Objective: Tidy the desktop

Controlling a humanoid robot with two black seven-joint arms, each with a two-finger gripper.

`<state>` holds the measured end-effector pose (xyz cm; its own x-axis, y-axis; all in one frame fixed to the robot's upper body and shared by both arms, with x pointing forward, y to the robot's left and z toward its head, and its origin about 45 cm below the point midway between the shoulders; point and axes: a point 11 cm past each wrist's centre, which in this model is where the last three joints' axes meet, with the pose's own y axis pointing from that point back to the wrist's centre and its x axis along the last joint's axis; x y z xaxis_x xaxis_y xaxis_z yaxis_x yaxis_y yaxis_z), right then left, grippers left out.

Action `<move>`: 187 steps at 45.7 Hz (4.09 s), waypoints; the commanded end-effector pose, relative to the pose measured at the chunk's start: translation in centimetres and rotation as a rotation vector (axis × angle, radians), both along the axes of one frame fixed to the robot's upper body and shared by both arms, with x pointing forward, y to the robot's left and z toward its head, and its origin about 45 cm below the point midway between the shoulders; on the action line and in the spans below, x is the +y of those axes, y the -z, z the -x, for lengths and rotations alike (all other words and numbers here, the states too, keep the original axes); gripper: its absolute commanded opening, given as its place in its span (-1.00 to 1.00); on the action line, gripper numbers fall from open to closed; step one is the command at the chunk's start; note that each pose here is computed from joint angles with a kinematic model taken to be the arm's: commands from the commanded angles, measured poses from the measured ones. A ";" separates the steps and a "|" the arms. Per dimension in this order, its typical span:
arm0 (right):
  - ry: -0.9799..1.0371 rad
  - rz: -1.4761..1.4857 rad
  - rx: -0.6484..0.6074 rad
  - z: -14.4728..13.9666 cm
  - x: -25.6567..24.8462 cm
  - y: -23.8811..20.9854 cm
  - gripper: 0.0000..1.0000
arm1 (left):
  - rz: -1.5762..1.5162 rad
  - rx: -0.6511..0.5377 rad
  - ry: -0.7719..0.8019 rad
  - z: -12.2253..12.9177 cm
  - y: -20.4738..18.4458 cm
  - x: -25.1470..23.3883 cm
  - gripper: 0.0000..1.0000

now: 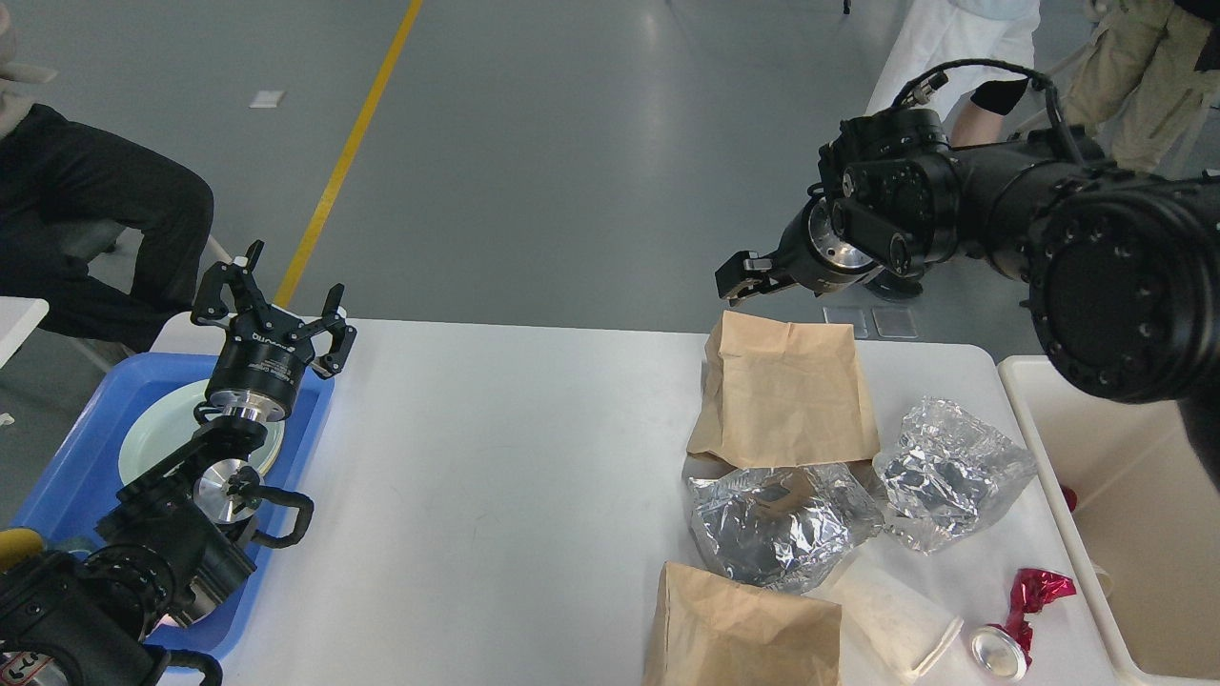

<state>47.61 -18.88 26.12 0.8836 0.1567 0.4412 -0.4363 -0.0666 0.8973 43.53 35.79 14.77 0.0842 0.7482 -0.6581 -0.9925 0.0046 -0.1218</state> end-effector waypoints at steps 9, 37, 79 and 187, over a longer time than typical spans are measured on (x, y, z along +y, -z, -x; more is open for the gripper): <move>0.027 -0.063 -0.042 0.2 -0.8 5.2 1.00 | 0.000 0.000 0.000 0.0 0.0 0.0 0.93; 0.198 -0.014 -0.062 2.1 -11.0 11.0 1.00 | 0.000 0.000 0.000 0.0 0.0 0.0 0.93; 0.385 -0.132 -0.106 5.9 -15.3 17.4 1.00 | 0.001 0.000 0.001 0.0 0.0 -0.1 0.93; 0.453 -0.115 0.065 7.1 -18.6 15.6 -1.00 | 0.000 0.000 0.000 0.0 0.0 0.0 0.93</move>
<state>40.02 -37.10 8.68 0.8590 -0.2769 0.4306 -0.4386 0.0357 0.8980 43.53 35.77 14.77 0.0842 0.7480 -0.6583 -0.9926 0.0047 -0.1217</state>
